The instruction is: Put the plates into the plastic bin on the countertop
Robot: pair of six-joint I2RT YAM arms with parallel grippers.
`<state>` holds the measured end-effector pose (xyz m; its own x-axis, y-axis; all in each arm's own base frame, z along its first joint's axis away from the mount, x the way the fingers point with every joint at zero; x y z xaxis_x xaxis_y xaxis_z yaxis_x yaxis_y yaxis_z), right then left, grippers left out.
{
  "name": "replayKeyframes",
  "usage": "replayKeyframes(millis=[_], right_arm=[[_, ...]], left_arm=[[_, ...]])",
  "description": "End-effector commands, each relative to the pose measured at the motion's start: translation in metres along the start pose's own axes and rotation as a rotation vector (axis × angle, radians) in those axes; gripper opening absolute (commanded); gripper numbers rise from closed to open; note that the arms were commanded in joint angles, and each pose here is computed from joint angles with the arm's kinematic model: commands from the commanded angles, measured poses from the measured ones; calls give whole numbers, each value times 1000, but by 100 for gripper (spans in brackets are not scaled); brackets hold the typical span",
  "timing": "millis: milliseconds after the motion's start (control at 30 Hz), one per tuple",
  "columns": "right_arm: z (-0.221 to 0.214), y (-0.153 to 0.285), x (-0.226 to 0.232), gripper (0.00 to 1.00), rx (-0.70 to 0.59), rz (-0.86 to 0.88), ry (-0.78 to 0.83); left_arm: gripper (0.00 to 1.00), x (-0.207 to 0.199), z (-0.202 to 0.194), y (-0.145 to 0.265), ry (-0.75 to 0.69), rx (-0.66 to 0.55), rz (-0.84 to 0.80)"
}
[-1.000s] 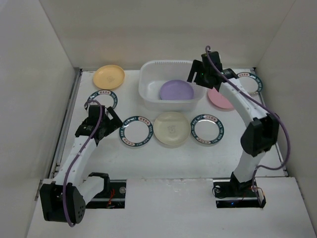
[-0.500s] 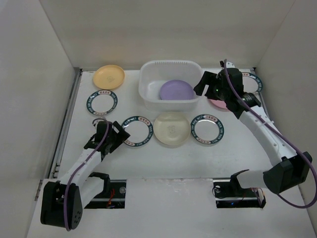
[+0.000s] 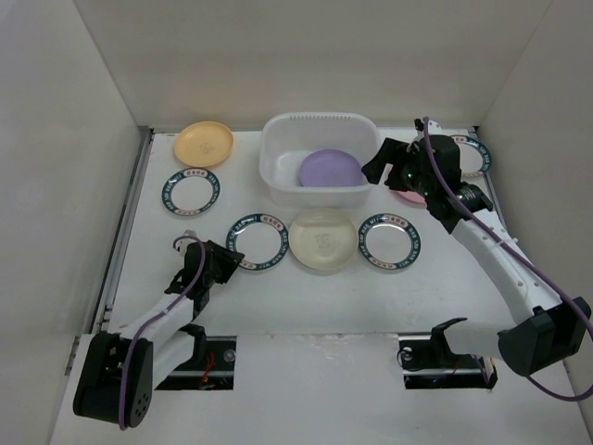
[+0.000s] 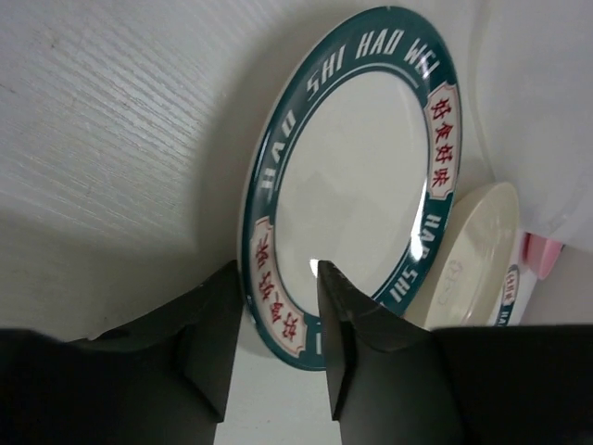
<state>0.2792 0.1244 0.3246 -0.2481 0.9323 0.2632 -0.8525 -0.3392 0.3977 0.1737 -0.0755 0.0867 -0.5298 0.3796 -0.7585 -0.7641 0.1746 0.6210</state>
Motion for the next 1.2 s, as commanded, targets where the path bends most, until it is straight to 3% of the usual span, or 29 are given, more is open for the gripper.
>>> replayKeyframes(millis=[0,133,200,700,967,1167], right_arm=[[9,7,5,86,-78,44,24],[6,7,4,86,-75,43,22],[5,7,4,86,-73,44,18],[6,0,6,86,-70,54,1],[-19,9,-14,86,29,-55,-61],[-47,35,-38,87,64,-158,-97]], left_arm=[[30,22,-10,-4,57,34,70],[10,21,-10,-4,76,37,70],[6,16,-10,-1,90,39,52],[0,-58,26,88,53,-182,-124],[1,-173,65,129,-137,-272,-302],[2,-265,86,118,-214,-259,-533]])
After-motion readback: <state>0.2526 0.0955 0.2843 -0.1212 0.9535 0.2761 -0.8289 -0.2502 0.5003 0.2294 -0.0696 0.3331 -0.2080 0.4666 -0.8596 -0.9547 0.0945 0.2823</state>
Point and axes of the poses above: each gripper's point midway between its finger pads, its own y axis back along the fingers, its own x axis along the line the jaws close on, z = x × y, the point moved 10 cm from there along y, back along the fingers, and after that the axes turned 12 degrees about y, right-handed, at the moved point
